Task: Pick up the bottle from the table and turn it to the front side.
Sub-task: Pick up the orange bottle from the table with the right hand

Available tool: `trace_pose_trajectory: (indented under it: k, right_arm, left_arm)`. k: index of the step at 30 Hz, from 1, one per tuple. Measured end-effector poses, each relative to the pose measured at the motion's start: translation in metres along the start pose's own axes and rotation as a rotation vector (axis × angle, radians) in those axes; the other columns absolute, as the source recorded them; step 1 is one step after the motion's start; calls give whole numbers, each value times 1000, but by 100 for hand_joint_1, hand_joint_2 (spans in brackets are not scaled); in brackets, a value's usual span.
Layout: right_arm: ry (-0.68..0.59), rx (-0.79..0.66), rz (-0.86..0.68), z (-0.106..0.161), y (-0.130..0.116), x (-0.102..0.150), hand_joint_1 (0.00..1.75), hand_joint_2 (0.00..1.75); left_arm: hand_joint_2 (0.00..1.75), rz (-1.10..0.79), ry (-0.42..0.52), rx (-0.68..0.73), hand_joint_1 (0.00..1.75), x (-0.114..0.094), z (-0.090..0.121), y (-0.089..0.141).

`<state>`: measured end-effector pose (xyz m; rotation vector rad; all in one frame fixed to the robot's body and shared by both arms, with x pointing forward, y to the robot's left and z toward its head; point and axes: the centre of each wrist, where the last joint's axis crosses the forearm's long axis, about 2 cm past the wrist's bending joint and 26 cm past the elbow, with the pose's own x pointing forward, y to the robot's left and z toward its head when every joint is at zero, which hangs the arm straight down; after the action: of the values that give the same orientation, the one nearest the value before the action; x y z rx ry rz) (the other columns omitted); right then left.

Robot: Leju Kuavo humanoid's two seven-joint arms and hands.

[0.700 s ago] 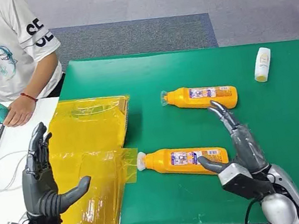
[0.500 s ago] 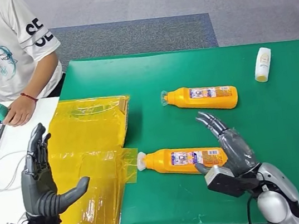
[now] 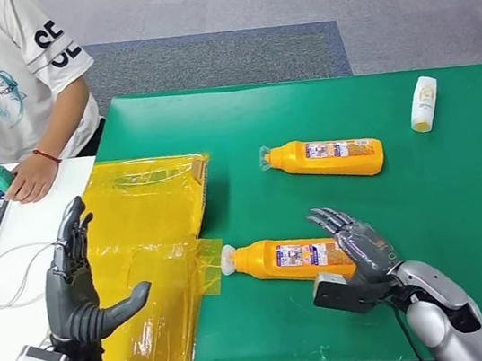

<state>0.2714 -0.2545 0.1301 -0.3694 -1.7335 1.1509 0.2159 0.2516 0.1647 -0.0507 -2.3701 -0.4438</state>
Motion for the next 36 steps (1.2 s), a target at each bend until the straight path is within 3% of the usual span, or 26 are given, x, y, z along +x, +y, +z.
trace_pose_trajectory:
  k: [15,33,34,36]
  right_arm:
    - [83,179,108,-14,-2,-28,0,175]
    - [110,310,181,-27,3,-39,1,175]
    - [110,316,184,-28,2,-39,11,175]
    - [110,327,190,-30,2,-40,91,175]
  left_arm:
    - [175,14,2,-37,0,-11,-1,-1]
    - [175,27,12,-64,0,-18,-3,-3]
    - [175,29,12,-64,0,-19,-4,-3]
    - [175,31,11,-65,0,-19,-4,-2]
